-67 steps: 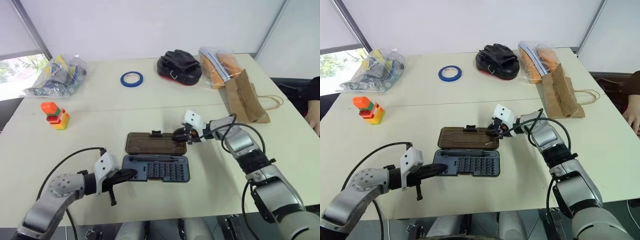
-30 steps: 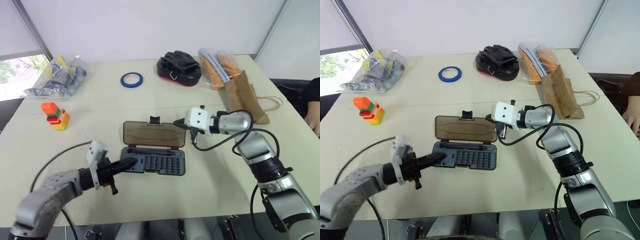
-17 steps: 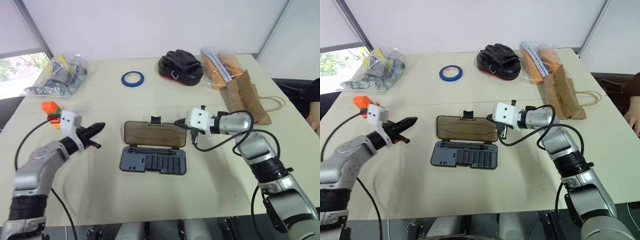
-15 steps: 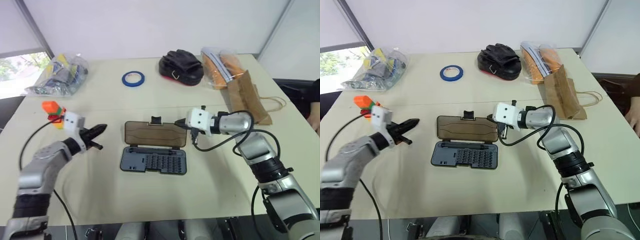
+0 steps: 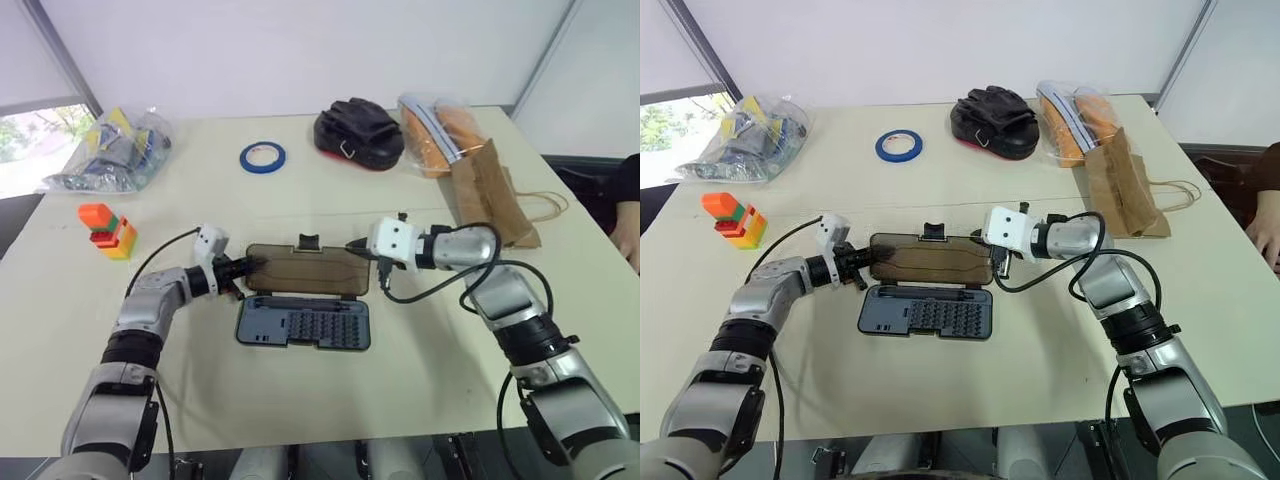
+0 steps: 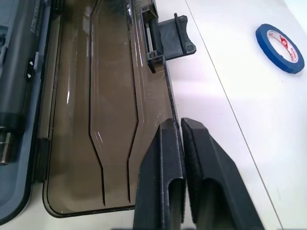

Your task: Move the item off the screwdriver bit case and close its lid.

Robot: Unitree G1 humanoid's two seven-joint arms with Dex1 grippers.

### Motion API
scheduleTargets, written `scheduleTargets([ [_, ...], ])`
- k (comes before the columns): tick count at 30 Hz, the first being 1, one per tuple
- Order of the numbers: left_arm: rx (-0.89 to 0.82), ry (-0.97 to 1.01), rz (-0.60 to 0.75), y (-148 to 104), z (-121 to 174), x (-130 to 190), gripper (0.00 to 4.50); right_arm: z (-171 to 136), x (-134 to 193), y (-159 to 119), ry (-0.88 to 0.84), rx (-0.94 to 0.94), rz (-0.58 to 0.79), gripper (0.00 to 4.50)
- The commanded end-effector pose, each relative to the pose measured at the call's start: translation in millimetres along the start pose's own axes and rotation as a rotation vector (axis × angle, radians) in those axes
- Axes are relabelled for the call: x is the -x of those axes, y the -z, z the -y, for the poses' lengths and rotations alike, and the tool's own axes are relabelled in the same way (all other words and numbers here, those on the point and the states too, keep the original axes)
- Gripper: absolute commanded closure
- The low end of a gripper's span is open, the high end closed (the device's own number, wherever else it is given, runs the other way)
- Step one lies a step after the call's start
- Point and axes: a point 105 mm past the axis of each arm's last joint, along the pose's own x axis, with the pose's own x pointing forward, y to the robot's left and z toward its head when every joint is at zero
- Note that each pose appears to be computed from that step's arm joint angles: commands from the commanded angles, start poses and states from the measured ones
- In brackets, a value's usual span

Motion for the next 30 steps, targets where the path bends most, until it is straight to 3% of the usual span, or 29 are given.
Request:
scheduleTargets([
  [1, -0.029, 0.013, 0.017, -9.4, -1.7, 1.7, 4.50, 0.9, -2.0, -12.5, -0.010, 0.050, 0.032, 2.51],
  [5, -0.016, 0.023, 0.046, -15.6, -0.2, 2.5, 4.50, 10.3, 13.6, -26.0, 0.014, 0.061, 0.034, 0.43],
  [9, 0.006, 0.066, 0.094, -28.7, 6.1, 6.4, 4.50, 30.4, 76.3, -82.4, 0.002, -0.357, 0.319, 0.43],
  [13, 0.018, 0.151, 0.091, -35.4, 22.6, 9.4, 4.50, 19.7, 110.9, -106.9, -0.079, -0.520, 0.470, 0.43],
  [18, -0.002, 0.383, -0.020, -38.5, 68.9, 21.5, 4.50, 19.1, 113.3, -85.0, 0.030, -0.601, 0.397, 0.43],
  [22, -0.042, 0.563, -0.231, -15.6, 107.4, 49.2, 4.50, 24.5, 106.8, -76.9, 0.085, -0.595, 0.353, 0.43],
  [24, -0.073, 0.586, -0.297, -6.8, 113.0, 59.8, 4.50, 19.2, 99.6, -75.8, 0.069, -0.575, 0.318, 0.43],
  [27, -0.086, 0.516, -0.225, -26.8, 101.2, 55.7, 4.50, 2.1, 87.4, -72.2, 0.010, -0.523, 0.241, 0.43],
  [30, -0.084, 0.405, -0.014, -82.8, 81.1, 41.8, 4.50, -27.0, 70.0, -74.5, -0.087, -0.484, 0.198, 0.43],
])
